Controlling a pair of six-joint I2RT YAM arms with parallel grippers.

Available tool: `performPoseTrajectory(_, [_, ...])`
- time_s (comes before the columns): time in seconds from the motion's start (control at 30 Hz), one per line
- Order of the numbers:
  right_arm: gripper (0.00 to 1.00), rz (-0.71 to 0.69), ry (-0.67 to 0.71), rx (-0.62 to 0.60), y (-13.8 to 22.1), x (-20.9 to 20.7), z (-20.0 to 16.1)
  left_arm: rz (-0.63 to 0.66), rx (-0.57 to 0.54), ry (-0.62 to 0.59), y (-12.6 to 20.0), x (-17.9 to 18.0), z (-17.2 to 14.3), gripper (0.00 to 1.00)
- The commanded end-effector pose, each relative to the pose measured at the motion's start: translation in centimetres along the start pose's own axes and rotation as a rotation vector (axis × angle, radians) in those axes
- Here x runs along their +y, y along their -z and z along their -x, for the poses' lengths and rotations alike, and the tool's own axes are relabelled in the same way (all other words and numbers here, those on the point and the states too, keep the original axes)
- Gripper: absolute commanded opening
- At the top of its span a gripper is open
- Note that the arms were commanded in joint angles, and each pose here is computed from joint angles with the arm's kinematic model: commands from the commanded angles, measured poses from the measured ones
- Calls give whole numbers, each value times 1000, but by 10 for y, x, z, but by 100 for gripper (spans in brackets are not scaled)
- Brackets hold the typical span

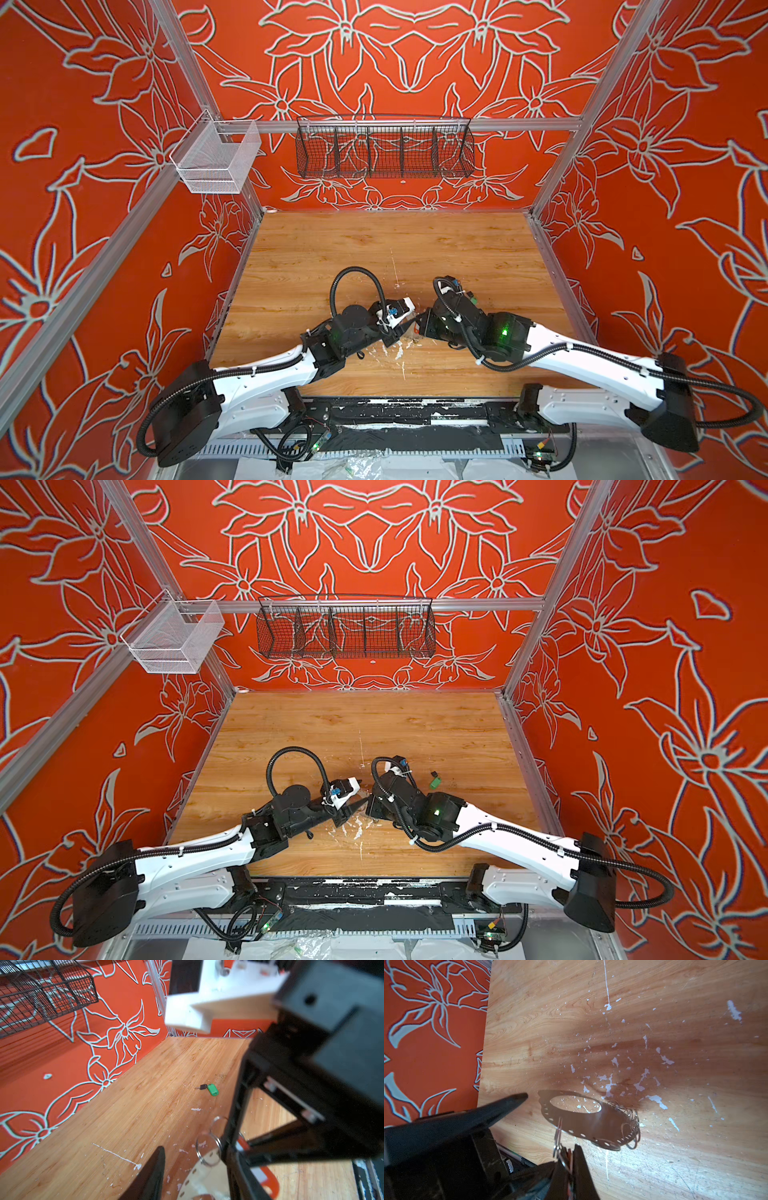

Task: Attach keys to a key ring
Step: Insert the key into the keyring.

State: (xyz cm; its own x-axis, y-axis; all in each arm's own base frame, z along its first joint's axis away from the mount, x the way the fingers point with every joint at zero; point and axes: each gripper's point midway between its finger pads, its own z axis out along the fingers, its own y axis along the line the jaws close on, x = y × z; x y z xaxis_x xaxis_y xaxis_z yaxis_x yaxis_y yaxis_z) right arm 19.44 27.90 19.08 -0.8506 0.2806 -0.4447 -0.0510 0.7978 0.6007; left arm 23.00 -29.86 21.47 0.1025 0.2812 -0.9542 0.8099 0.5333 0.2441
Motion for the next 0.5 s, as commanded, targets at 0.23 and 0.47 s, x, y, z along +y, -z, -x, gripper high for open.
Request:
performPoseTrajectory(0.23, [0,77,33,31,-1,22,-4,-5,-10,-45,-7,2,14,38])
performPoseTrajectory(0.47, [0,63,26,6,1,17,0,-3,21,-52,0,1,4,40])
